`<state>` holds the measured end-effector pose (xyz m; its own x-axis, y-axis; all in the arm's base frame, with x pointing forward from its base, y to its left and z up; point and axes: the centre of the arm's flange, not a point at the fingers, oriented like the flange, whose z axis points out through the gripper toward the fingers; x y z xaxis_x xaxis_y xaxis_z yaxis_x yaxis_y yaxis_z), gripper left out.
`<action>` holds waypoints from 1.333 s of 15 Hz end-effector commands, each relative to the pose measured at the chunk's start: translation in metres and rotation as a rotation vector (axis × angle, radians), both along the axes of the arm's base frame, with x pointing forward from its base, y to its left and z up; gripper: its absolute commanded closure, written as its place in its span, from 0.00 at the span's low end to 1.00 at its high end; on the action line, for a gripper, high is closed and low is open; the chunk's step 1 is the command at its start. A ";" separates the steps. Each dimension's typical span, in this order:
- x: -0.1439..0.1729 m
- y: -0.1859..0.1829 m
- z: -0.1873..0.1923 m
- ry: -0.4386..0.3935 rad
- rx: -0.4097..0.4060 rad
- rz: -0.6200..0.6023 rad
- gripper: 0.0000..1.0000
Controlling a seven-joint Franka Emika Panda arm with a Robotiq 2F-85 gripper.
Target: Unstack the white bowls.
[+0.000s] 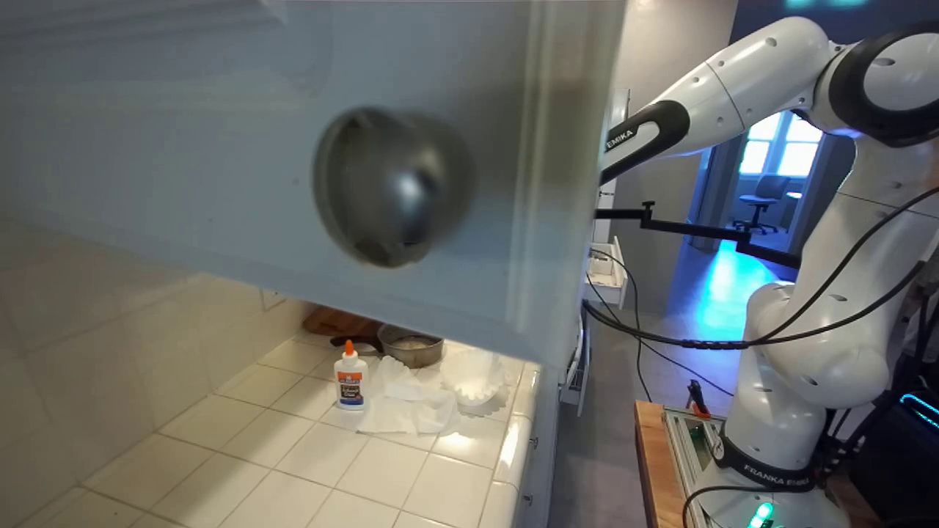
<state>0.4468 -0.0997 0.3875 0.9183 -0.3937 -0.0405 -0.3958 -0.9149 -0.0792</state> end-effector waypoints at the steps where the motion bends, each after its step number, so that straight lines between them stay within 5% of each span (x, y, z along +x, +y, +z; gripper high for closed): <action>1: 0.008 0.001 -0.017 -0.005 -0.025 -0.069 0.00; 15: 0.023 0.027 -0.063 0.062 -0.041 -0.227 0.00; 16: 0.023 0.028 -0.065 0.064 -0.042 -0.231 0.03; 17: 0.024 0.029 -0.066 0.064 -0.043 -0.233 0.23; 20: 0.025 0.032 -0.069 0.063 -0.048 -0.237 0.36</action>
